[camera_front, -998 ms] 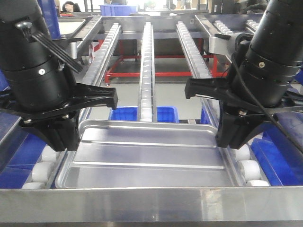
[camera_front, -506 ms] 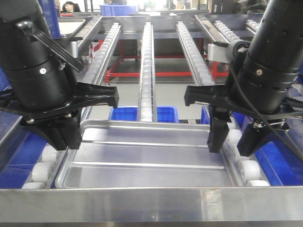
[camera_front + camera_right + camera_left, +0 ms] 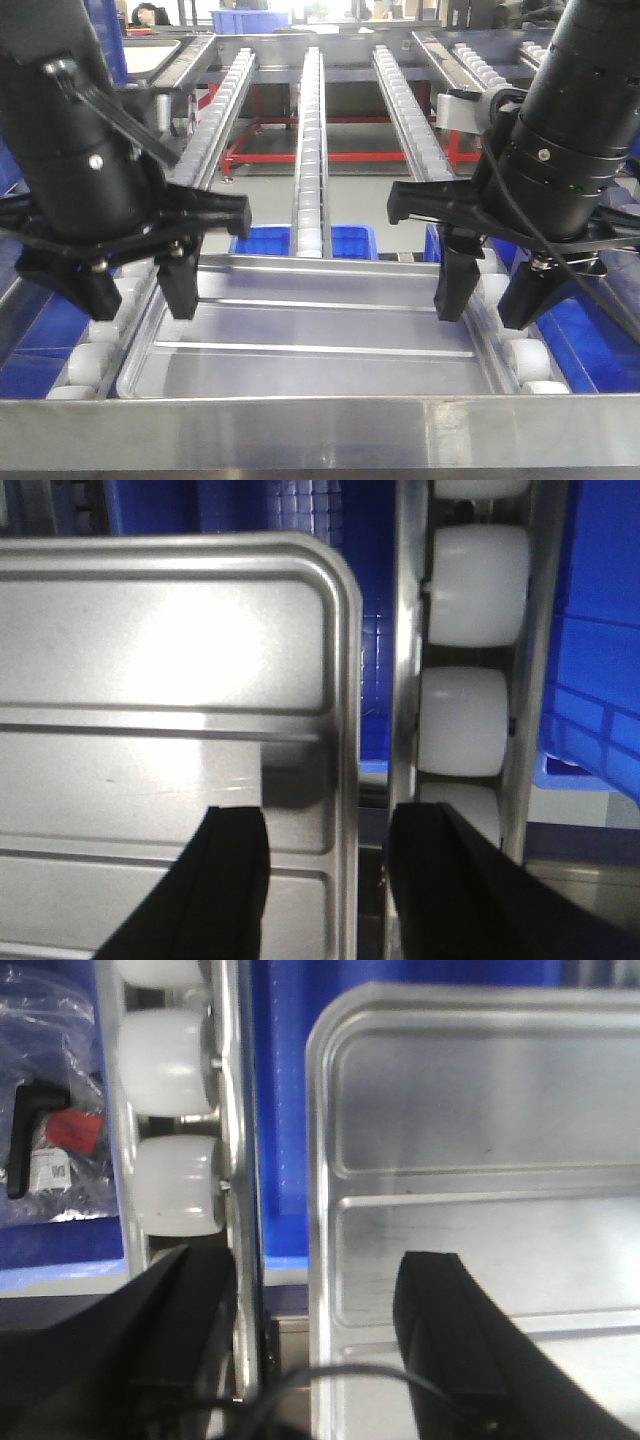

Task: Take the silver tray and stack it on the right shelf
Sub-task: 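Close both grippers on the tray's side rims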

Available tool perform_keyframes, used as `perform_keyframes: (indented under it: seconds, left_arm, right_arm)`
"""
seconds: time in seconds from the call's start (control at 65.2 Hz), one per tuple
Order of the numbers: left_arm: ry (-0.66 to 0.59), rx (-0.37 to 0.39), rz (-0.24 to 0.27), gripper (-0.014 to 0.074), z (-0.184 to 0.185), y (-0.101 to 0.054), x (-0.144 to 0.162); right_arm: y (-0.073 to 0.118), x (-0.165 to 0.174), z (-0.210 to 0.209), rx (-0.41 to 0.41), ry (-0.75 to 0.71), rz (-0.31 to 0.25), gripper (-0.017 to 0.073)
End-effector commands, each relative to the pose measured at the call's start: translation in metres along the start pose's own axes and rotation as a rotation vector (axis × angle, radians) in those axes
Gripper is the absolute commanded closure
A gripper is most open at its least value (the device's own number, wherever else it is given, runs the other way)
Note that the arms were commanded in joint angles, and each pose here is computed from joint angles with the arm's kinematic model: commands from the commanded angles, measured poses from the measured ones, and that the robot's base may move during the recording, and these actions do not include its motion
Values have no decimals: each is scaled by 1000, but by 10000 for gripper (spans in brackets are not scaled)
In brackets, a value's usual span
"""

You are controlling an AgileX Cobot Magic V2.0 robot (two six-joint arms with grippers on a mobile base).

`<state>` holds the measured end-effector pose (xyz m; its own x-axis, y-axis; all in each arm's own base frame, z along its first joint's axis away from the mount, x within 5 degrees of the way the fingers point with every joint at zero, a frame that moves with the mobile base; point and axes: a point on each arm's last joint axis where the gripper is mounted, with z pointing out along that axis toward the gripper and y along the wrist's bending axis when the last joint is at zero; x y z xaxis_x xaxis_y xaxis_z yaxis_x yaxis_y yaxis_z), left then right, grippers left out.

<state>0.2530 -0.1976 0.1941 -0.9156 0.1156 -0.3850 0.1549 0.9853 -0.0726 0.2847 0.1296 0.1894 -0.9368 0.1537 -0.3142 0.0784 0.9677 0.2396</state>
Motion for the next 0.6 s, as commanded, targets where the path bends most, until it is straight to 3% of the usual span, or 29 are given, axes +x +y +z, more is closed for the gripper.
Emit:
perform_keyframes:
  seconds: [0.0, 0.583]
  left_arm:
    - [-71, 46, -2, 330, -15, -7, -10]
    - [-33, 28, -3, 330, -2, -8, -7]
  right_arm:
    - [7, -12, -16, -51, -87, -9, 153]
    - [6, -11, -7, -38, -64, -7, 153]
